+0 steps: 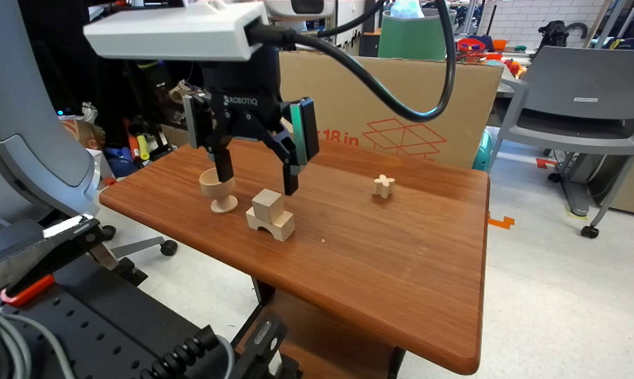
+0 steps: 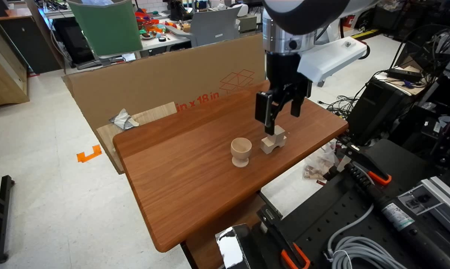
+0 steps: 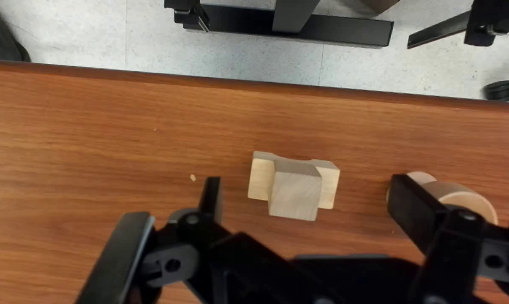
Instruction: Pick up the square object and put it on the table
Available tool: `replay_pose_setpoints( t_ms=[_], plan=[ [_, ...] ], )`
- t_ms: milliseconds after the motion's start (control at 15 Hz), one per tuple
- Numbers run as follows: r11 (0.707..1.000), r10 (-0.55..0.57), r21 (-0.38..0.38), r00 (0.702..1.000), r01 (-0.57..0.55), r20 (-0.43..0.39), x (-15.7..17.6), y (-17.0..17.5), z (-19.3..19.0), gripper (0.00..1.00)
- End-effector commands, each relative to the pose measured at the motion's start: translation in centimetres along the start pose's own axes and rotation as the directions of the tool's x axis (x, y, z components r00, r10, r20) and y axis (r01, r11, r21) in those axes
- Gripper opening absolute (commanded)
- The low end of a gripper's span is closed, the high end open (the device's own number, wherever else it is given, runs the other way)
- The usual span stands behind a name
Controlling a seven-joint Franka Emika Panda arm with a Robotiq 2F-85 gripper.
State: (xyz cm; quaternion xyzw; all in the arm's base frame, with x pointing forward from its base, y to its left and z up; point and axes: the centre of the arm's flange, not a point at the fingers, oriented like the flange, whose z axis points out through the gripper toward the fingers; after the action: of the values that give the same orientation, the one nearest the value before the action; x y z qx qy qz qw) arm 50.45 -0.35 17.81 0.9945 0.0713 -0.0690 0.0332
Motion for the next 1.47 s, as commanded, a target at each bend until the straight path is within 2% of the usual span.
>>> replay_pose_setpoints(
  t_ms=[0,133,200,333,867,1067,1200,1400],
  plan=[
    [1.0,0.001,-0.017,1.0,-0.001,0.026,2.0,0.0,1.3,1.0],
    [1.0,-0.001,-0.023,0.999,0.001,0.035,2.4,-0.2,1.9,0.97],
    [1.0,-0.001,-0.024,0.999,0.002,0.037,2.6,-0.3,2.1,0.73],
    [1.0,-0.006,-0.026,0.999,0.007,0.043,2.7,-0.4,2.4,0.7],
    [1.0,0.031,0.001,0.999,-0.031,0.027,1.8,1.1,0.6,0.09],
    [0.998,0.061,0.031,0.998,-0.06,-0.009,2.0,1.9,-2.5,0.08],
    [0.995,0.099,0.035,0.994,-0.098,-0.034,3.2,2.6,-4.6,0.08],
    [0.991,0.127,0.045,0.992,-0.126,-0.024,5.8,3.6,-6.8,0.08]
  ],
)
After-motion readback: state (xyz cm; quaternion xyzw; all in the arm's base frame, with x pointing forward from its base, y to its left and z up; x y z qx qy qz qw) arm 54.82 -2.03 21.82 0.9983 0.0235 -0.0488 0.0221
